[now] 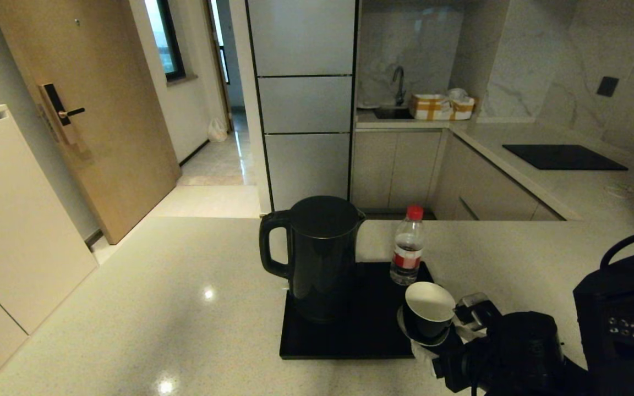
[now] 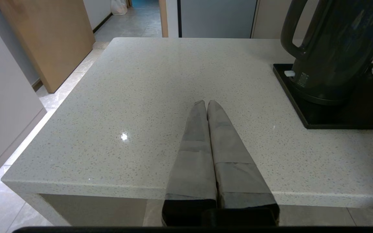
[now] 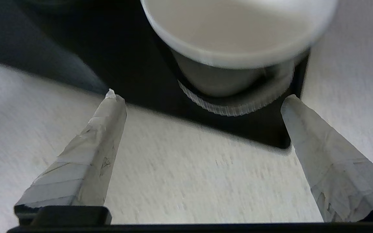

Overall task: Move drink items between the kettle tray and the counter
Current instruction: Pick up the tea cup

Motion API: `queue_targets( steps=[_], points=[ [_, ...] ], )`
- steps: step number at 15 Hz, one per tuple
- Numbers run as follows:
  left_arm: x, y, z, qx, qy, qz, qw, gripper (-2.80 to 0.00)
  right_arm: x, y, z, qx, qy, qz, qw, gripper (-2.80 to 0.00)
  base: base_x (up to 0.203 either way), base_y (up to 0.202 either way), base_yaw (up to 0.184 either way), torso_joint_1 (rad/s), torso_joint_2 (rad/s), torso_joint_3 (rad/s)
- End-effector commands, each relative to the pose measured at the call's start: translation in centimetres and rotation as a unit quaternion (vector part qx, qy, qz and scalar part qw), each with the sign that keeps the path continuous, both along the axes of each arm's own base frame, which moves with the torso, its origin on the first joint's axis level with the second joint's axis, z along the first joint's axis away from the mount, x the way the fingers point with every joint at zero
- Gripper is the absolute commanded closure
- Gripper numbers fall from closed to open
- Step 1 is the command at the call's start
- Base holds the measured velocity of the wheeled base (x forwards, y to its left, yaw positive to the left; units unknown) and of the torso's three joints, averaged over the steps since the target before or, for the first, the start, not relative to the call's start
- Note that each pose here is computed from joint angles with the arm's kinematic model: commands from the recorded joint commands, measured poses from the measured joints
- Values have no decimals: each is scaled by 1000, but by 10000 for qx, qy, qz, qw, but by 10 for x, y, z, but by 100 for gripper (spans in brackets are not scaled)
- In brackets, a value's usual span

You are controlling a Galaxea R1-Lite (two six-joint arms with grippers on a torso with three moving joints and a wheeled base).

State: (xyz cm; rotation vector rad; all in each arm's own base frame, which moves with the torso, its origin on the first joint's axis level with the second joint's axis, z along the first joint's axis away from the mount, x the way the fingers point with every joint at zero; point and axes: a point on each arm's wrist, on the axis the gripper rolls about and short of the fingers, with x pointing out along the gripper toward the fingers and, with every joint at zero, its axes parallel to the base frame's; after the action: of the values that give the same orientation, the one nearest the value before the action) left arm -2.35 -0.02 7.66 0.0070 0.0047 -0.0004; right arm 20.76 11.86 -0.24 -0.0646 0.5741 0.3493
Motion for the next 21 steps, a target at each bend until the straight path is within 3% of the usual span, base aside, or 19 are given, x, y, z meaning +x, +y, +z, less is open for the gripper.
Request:
queue_targets(
  steps=[1,8,15,21],
  points=[
    [0,0,0,2,0,-5,10000,0,-3,-2,-2,-60,62,-41,10000,-280,0,0,0,0,0,0],
    [0,0,0,-4,0,-6,10000,0,19,8,-12,-82,-171,-271,9995,-280,0,0,0,0,0,0],
    [0,0,0,-4,0,-6,10000,0,53,10,-17,122,-500,-559,9971,-280,0,0,0,0,0,0],
    [0,0,0,-4,0,2,10000,0,56,11,-21,117,-489,-570,9971,-280,0,0,0,0,0,0]
  ],
)
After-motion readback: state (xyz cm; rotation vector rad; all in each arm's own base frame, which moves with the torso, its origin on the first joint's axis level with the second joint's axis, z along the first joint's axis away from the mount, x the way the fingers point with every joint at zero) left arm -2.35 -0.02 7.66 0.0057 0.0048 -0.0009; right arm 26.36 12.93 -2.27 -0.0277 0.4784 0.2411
